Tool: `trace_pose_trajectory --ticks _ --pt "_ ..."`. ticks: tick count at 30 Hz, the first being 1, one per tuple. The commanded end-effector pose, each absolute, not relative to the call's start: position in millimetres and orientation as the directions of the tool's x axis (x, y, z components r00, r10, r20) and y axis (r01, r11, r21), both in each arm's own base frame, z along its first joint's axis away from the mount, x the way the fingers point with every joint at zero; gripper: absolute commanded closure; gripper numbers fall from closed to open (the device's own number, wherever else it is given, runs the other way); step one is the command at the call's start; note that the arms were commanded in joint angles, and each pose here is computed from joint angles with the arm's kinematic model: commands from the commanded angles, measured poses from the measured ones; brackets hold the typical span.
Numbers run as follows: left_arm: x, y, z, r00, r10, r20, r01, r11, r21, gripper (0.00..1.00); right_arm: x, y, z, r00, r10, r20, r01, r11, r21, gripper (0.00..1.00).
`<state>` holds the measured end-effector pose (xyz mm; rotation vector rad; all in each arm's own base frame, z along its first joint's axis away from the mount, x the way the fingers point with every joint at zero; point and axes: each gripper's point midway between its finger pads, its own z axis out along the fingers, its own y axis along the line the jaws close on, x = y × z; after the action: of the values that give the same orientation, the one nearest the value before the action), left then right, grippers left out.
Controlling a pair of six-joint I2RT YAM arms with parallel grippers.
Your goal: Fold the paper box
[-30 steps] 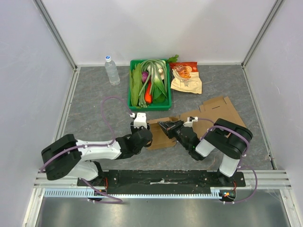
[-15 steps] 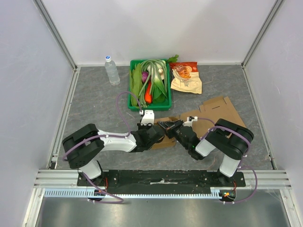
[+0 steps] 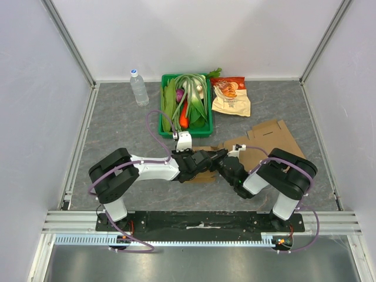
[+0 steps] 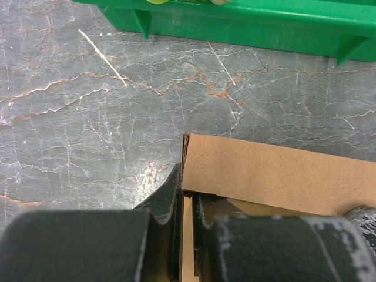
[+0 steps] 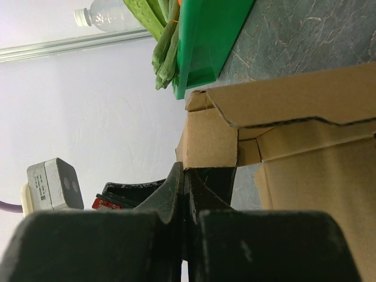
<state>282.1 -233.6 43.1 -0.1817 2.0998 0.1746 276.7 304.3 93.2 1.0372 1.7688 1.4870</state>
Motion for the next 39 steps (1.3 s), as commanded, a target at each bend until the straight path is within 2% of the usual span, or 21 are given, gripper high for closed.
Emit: trace_pose_trajectory --ticks 1,5,6,7,9,10,12,13,16,22,25,28,30,31,33,34,38,39 --pt "284 -212 48 -0.484 -0.043 -0.874 -0.261 0.96 0.097 0.98 276 306 94 -0.511 0.859 0.022 0.174 0.079 0.982 1.0" --pt "269 -216 63 -0.499 -0.073 -0.864 -0.147 0.989 0.002 0.4 278 313 99 -0.527 0.849 0.029 0.149 0.058 0.987 1.0" --pt "258 -204 56 -0.521 -0.028 -0.853 -0.098 0.995 0.027 0.36 278 314 99 -0.53 0.848 0.018 0.141 0.067 0.988 1.0" --pt "249 -216 72 -0.532 -0.073 -0.843 -0.007 0.997 -0.082 0.35 281 318 101 -0.535 0.845 0.013 0.134 0.069 0.989 1.0" --pt "230 -212 73 -0.551 -0.074 -0.831 0.091 0.985 -0.148 0.34 281 323 103 -0.553 0.833 -0.019 0.107 0.093 0.99 1.0" --pt "220 -217 99 -0.545 -0.14 -0.827 0.152 0.953 -0.261 0.34 283 327 109 -0.56 0.828 -0.025 0.092 0.092 0.991 1.0" --pt "206 -209 103 -0.563 -0.139 -0.815 0.209 0.93 -0.303 0.34 282 332 107 -0.582 0.811 -0.058 0.074 0.123 0.99 1.0" --pt "201 -211 123 -0.57 -0.19 -0.799 0.254 0.885 -0.391 0.33 283 336 109 -0.588 0.804 -0.088 0.049 0.144 0.988 1.0" --pt "204 -203 134 -0.611 -0.233 -0.756 0.252 0.848 -0.465 0.31 281 344 102 -0.619 0.776 -0.121 0.036 0.181 0.983 1.0" --pt "235 -193 151 -0.534 -0.276 -0.799 0.205 0.875 -0.439 0.25 282 355 98 -0.639 0.757 -0.137 -0.003 0.175 0.984 0.98" --pt "256 -186 141 -0.537 -0.26 -0.803 0.139 0.911 -0.388 0.25 281 362 96 -0.648 0.75 -0.135 -0.01 0.169 0.985 0.97" --pt "268 -183 130 -0.534 -0.25 -0.808 0.099 0.93 -0.353 0.28 278 367 96 -0.662 0.734 -0.148 -0.021 0.18 0.984 0.91" --pt "270 -179 125 -0.517 -0.249 -0.819 0.094 0.934 -0.343 0.28 273 362 98 -0.669 0.725 -0.162 -0.031 0.191 0.981 0.77" --pt "271 -180 128 -0.505 -0.246 -0.827 0.108 0.933 -0.343 0.28 271 358 97 -0.673 0.72 -0.171 -0.034 0.2 0.979 0.67" --pt "266 -180 131 -0.496 -0.234 -0.836 0.148 0.926 -0.347 0.28 261 350 100 -0.694 0.689 -0.211 -0.068 0.229 0.971 0.54" --pt "267 -182 137 -0.472 -0.24 -0.848 0.172 0.919 -0.356 0.27 259 345 97 -0.704 0.673 -0.227 -0.069 0.254 0.965 0.43" --pt "258 -174 136 -0.476 -0.197 -0.857 0.191 0.928 -0.32 0.27 241 329 101 -0.769 0.559 -0.31 -0.149 0.314 0.938 0.27" --pt "257 -172 137 -0.479 -0.191 -0.857 0.187 0.931 -0.312 0.27 232 324 97 -0.801 0.461 -0.382 -0.21 0.382 0.9 0.26"
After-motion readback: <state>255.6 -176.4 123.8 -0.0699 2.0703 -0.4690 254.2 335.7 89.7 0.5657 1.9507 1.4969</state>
